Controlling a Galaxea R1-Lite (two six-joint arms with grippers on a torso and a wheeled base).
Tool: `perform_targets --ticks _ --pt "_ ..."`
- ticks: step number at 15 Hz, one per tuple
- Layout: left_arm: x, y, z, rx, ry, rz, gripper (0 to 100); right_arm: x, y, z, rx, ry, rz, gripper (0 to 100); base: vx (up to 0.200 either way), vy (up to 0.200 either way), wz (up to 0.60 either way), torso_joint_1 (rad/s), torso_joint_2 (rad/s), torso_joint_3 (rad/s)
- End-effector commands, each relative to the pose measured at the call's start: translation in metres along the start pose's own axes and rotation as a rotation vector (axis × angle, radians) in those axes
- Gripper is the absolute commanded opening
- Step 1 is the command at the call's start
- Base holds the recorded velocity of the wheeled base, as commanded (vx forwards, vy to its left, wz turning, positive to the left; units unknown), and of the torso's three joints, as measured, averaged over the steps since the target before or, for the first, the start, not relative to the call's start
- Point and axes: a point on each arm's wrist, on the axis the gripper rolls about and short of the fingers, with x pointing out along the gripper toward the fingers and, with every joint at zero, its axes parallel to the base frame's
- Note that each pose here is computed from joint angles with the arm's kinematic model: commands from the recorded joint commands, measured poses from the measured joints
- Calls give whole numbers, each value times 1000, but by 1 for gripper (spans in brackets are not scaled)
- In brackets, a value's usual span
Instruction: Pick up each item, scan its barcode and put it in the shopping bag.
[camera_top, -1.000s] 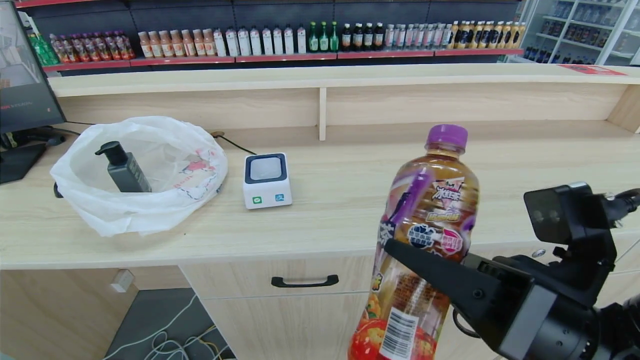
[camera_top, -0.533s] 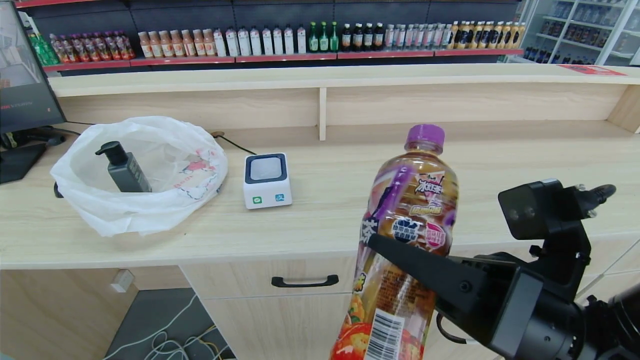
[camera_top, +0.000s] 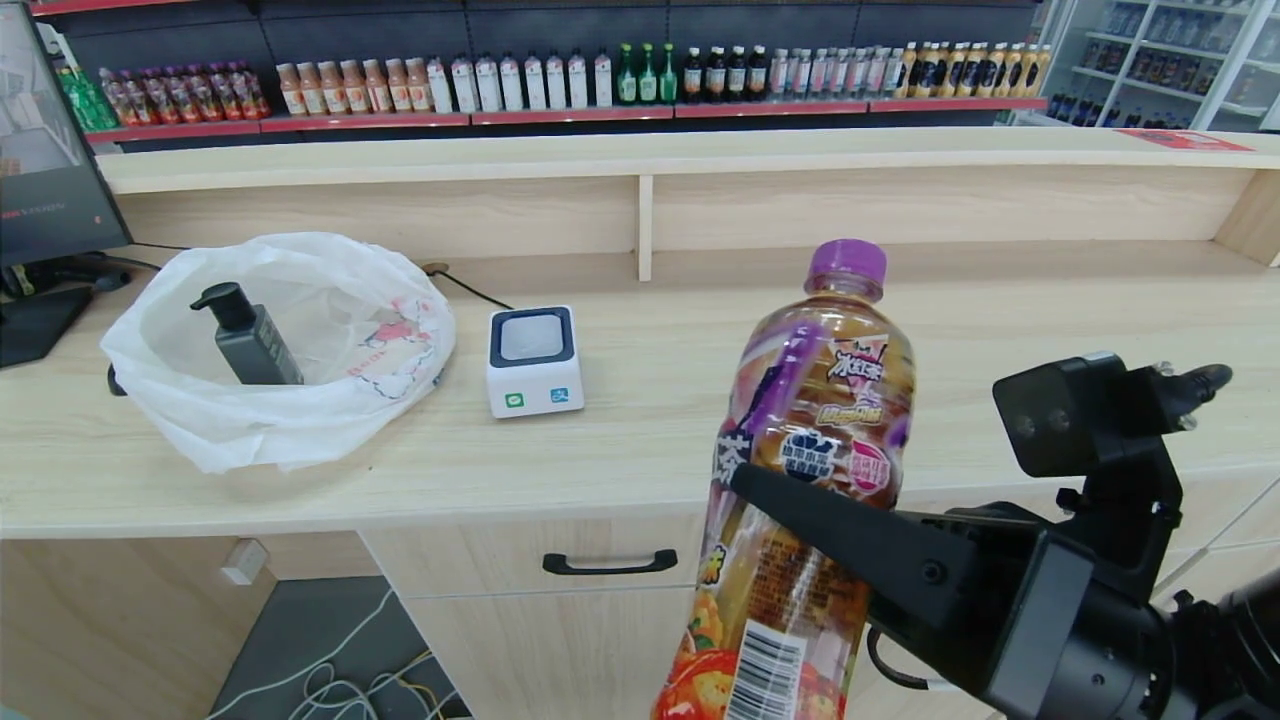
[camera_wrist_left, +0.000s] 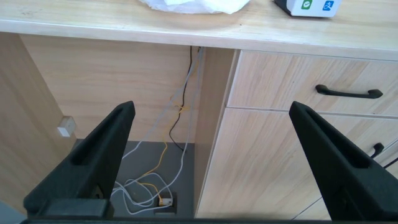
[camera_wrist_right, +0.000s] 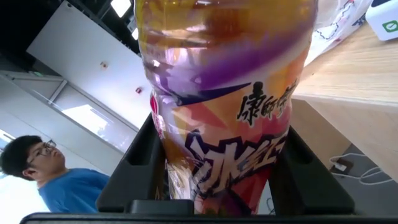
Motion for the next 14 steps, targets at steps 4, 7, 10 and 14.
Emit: perform_targets --ticks 4,7,10,14 --pt "0 0 0 0 0 1 100 -1 2 1 -3 -6 6 0 0 0 0 0 0 0" --pt "0 0 0 0 0 1 100 1 2 1 -8 -5 8 0 0 0 0 0 0 0" --pt "0 0 0 0 0 1 100 -1 2 -1 -14 5 8 0 0 0 0 0 0 0" --pt "0 0 0 0 0 1 100 4 -6 -8 -133 33 -14 0 0 0 0 0 0 0"
